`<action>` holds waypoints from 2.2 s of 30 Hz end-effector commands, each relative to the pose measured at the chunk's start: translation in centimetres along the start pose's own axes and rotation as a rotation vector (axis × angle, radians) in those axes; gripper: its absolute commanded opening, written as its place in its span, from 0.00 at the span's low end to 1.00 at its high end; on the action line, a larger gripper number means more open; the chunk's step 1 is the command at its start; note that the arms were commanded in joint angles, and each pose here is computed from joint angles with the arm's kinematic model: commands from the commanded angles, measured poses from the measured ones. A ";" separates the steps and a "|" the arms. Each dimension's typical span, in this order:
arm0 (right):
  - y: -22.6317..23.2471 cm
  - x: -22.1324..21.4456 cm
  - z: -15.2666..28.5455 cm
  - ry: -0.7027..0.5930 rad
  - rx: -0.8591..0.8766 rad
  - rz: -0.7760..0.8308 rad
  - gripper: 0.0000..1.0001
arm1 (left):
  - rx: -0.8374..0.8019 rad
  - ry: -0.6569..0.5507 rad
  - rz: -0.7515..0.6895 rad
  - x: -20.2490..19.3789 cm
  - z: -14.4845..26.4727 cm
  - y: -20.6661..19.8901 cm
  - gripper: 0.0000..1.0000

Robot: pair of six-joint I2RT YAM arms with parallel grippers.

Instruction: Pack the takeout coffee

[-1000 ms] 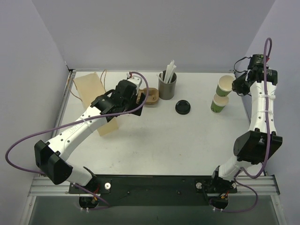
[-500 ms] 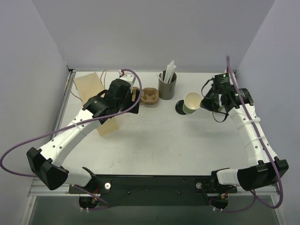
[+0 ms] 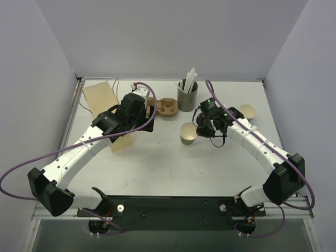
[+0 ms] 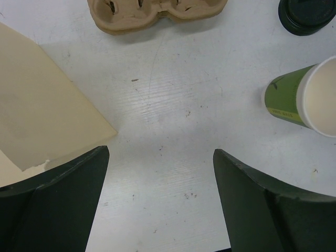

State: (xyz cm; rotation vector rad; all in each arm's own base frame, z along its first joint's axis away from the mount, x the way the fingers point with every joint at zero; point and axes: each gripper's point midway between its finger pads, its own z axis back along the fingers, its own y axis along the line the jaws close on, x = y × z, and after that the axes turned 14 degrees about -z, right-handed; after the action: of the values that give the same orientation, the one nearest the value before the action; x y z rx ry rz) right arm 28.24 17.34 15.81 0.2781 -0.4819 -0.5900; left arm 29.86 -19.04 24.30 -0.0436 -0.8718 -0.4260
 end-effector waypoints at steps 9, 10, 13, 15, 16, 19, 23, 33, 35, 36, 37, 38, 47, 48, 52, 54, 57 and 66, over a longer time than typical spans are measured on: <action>0.8 -2.0 -3.6 0.020 -0.057 0.068 0.00 | 0.008 -0.039 0.030 0.7 0.8 0.6 0.91; 0.9 -2.1 -3.7 0.020 -0.057 0.069 0.00 | 0.010 -0.043 0.032 0.8 0.8 0.7 0.91; 0.9 -2.3 -4.0 0.026 -0.065 0.077 0.00 | 0.013 -0.041 0.032 0.8 0.6 0.7 0.92; 0.8 -2.6 -4.3 0.032 -0.073 0.088 0.00 | 0.014 -0.044 0.032 0.9 0.6 0.8 0.91; 0.9 -2.7 -4.3 0.036 -0.072 0.092 0.00 | 0.014 -0.041 0.031 0.8 0.5 0.8 0.92; 0.7 -2.8 -4.6 0.040 -0.080 0.097 0.00 | 0.013 -0.043 0.034 0.9 0.5 0.9 0.91; 1.1 -2.5 -4.3 0.032 -0.073 0.091 0.07 | 0.013 -0.042 0.030 0.9 0.4 1.0 0.91; 2.3 -0.9 -1.7 0.002 -0.039 0.095 0.40 | 0.012 -0.042 0.037 1.1 0.2 1.1 0.91; 3.1 0.9 -0.2 -0.039 -0.013 0.094 0.45 | 0.013 -0.047 0.037 1.4 0.3 1.2 0.91; 2.7 2.2 0.4 -0.060 -0.019 0.081 0.46 | 0.013 -0.046 0.035 1.4 0.4 1.2 0.91; 2.5 3.3 0.7 -0.075 -0.022 0.087 0.48 | 0.015 -0.048 0.038 1.6 0.4 1.3 0.91; 2.8 4.5 1.3 -0.096 -0.010 0.086 0.50 | 0.015 -0.048 0.036 1.7 0.4 1.3 0.91; 1.7 11.9 -4.7 -0.110 -0.157 0.280 0.65 | 0.020 -0.037 0.019 2.4 0.2 1.5 0.91; 2.2 12.6 -5.9 -0.099 -0.162 0.334 0.67 | 0.019 -0.031 0.016 2.4 0.1 1.5 0.91; 3.0 13.5 -8.8 -0.060 -0.154 0.427 0.77 | 0.025 -0.019 0.013 2.6 -0.1 1.6 0.91; 2.8 13.5 -10.1 -0.040 -0.168 0.453 0.79 | 0.030 -0.020 0.014 2.8 -0.1 1.7 0.91; 2.6 13.5 -11.2 -0.024 -0.181 0.474 0.81 | 0.039 -0.016 0.017 2.8 -0.2 1.9 0.91; 0.5 12.1 -13.8 0.046 -0.234 0.516 0.84 | 0.044 -0.005 0.019 2.8 -0.6 1.9 0.91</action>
State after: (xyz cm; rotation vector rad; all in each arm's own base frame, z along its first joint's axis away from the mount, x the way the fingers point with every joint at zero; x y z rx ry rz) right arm 44.38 12.75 8.94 -0.0357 -0.4408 -0.1613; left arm 31.74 -18.51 24.40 -0.0142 -0.8414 -0.4066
